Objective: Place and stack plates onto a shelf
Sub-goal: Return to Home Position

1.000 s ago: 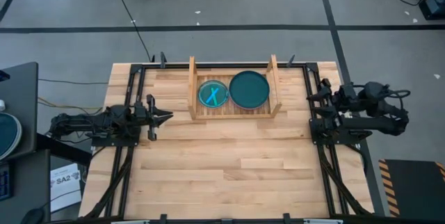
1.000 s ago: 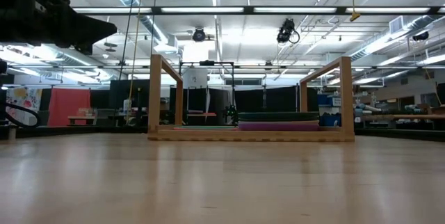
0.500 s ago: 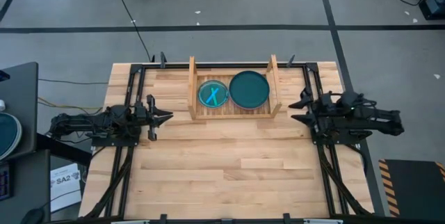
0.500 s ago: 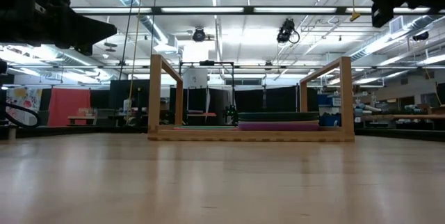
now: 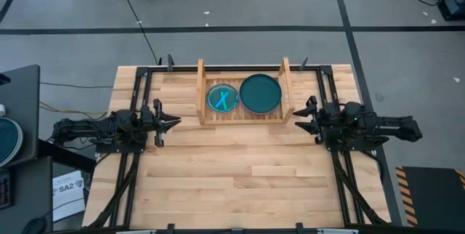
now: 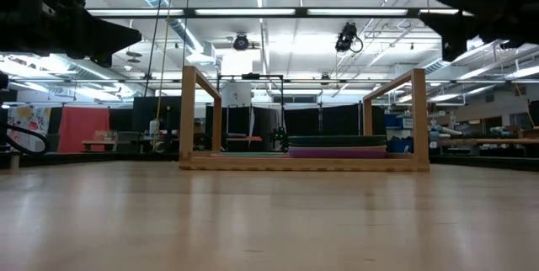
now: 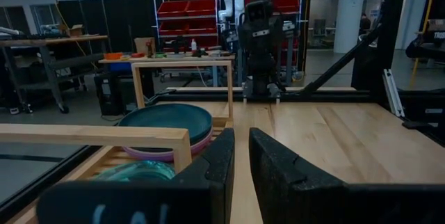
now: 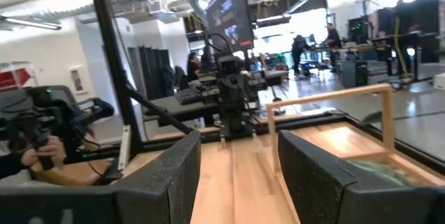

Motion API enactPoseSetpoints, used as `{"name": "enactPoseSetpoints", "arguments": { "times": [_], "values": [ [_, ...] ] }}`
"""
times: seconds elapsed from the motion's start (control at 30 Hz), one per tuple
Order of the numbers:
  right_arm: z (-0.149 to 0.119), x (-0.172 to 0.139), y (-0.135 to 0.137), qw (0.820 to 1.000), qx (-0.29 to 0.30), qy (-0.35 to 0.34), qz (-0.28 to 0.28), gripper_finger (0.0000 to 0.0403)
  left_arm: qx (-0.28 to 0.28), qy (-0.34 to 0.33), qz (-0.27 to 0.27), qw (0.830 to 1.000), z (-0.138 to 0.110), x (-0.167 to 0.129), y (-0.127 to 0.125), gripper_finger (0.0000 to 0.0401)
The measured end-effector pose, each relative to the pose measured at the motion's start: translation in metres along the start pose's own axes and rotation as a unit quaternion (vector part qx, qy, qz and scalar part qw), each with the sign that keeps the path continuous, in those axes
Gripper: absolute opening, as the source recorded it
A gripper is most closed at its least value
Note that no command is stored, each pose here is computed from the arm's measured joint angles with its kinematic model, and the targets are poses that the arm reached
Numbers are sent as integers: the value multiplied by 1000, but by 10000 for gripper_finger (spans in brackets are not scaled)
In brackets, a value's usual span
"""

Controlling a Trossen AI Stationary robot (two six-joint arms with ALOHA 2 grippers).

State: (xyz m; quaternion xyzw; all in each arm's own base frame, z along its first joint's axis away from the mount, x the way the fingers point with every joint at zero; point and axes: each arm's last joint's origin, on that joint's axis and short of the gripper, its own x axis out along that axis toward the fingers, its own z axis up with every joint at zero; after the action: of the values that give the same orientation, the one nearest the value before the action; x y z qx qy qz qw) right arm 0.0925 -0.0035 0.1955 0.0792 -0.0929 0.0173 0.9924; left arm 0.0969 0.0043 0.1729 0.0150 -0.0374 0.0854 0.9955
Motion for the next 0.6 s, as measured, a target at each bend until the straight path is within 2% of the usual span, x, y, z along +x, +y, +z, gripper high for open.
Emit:
{"name": "enactPoseSetpoints", "arguments": {
  "times": [0.13,0.3,0.6],
  "values": [
    [-13,1,-3,1000,1,5,-7,197,0,0,0,1000,0,0,0,50],
    [-15,1,-3,1000,2,11,-10,197,3,1,0,1000,0,0,0,50],
    [-22,0,-5,998,-19,51,-16,197,49,11,-3,999,-2,0,0,50]
  ]
}}
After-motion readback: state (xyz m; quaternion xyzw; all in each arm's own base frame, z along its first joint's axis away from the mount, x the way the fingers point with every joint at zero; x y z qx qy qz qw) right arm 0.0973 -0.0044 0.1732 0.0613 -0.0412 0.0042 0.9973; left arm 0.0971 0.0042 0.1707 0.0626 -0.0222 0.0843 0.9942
